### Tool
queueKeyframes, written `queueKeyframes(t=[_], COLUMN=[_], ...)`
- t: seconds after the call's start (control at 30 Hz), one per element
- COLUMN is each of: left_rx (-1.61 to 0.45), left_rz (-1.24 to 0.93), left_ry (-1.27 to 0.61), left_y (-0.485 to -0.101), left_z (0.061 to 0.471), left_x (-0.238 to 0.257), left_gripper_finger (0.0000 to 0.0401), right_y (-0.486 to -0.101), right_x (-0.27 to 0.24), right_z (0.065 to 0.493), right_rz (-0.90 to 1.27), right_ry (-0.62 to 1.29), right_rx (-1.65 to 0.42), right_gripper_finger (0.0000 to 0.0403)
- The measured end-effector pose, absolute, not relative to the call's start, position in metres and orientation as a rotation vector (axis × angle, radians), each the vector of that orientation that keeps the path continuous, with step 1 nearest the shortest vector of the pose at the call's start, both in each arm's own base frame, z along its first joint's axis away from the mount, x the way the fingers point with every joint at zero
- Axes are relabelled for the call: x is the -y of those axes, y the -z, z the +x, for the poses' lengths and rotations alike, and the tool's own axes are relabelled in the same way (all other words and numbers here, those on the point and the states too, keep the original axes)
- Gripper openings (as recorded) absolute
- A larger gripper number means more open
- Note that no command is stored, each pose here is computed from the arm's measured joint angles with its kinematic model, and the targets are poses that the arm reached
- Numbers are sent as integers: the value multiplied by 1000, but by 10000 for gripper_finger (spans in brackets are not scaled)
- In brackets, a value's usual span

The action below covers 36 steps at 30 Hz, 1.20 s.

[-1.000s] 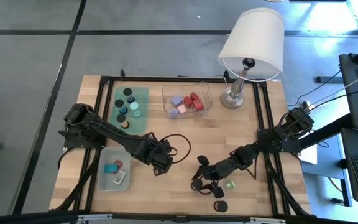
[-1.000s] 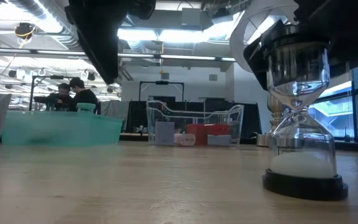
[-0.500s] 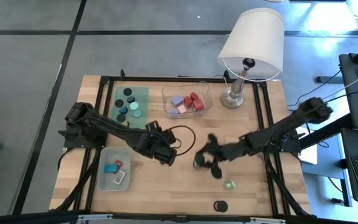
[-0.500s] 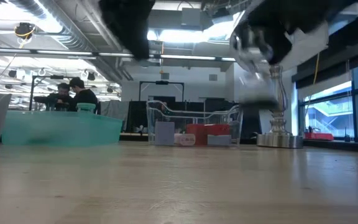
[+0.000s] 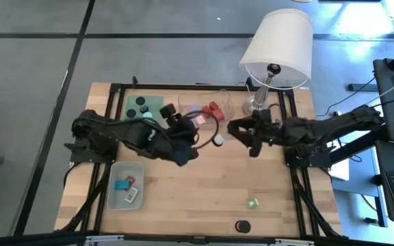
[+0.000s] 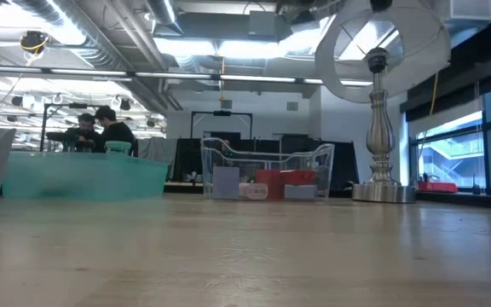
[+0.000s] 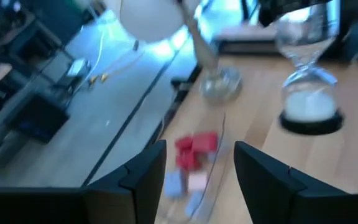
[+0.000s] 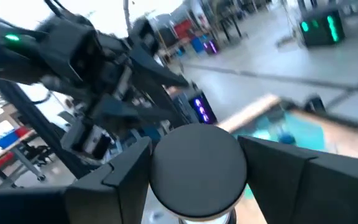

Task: Pick & Place Office items
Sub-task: Put the white hourglass into the green bin

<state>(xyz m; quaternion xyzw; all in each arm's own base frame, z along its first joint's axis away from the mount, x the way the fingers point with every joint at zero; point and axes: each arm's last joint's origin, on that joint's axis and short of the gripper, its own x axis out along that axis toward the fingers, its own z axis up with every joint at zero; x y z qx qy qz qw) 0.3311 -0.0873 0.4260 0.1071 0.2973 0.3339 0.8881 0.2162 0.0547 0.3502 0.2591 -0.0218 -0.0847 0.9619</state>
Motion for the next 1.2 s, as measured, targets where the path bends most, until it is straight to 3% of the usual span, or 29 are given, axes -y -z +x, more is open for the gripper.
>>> queueKeyframes(t=[0.17, 0.43, 0.8, 1.0, 1.2], left_rx=[-496, -230, 28, 76, 60], left_rz=[248, 360, 741, 993, 1159], left_ry=[-600, -360, -473, -468, -479], left_y=[-451, -486, -527, -535, -536], left_z=[340, 353, 349, 353, 360], left_x=[90, 109, 119, 105, 82], left_gripper_finger=[202, 264, 298, 298, 297], right_y=[-390, -437, -484, -508, -514], right_x=[-53, -47, -36, -33, -34], right_z=[211, 200, 186, 186, 206], right_rz=[439, 348, 369, 364, 357], right_ry=[152, 158, 164, 87, 65], right_rx=[139, 244, 412, 579, 597], right_gripper_finger=[217, 218, 219, 219, 219])
